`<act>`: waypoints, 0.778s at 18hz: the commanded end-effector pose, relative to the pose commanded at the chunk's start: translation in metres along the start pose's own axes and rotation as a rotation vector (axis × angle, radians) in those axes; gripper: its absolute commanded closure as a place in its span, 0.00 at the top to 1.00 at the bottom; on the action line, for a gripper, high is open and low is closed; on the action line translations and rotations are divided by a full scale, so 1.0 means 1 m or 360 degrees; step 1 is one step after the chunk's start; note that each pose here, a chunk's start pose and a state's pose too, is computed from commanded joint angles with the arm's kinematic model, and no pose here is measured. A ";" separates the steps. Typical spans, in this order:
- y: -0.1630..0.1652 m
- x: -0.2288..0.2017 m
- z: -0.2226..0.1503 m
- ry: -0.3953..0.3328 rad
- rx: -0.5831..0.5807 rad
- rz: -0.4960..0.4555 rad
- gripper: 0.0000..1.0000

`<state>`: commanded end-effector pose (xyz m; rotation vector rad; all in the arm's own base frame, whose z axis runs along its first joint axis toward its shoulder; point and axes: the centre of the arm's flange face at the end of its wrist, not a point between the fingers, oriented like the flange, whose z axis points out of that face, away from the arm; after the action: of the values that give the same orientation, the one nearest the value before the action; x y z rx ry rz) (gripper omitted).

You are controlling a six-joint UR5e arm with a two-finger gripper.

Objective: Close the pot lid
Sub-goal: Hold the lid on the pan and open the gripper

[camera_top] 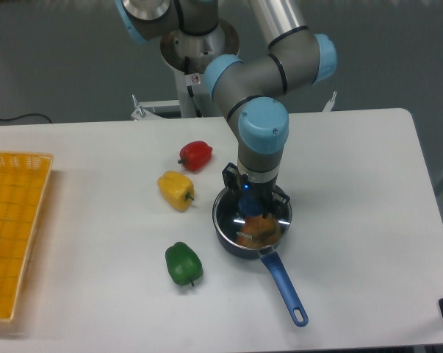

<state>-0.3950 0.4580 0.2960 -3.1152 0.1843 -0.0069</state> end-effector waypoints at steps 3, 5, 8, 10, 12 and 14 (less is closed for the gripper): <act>-0.001 0.001 0.000 0.0000 0.0000 0.0002 0.64; -0.001 0.000 0.001 0.0002 -0.0001 0.0000 0.64; -0.004 0.002 0.000 -0.0007 0.0001 0.0010 0.64; -0.004 0.002 0.001 -0.0005 0.0000 0.0010 0.64; -0.004 0.002 0.001 -0.0004 0.0002 0.0010 0.64; -0.003 0.003 0.003 0.0000 0.0000 0.0010 0.64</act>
<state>-0.3916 0.4611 0.2934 -3.1147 0.1939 -0.0070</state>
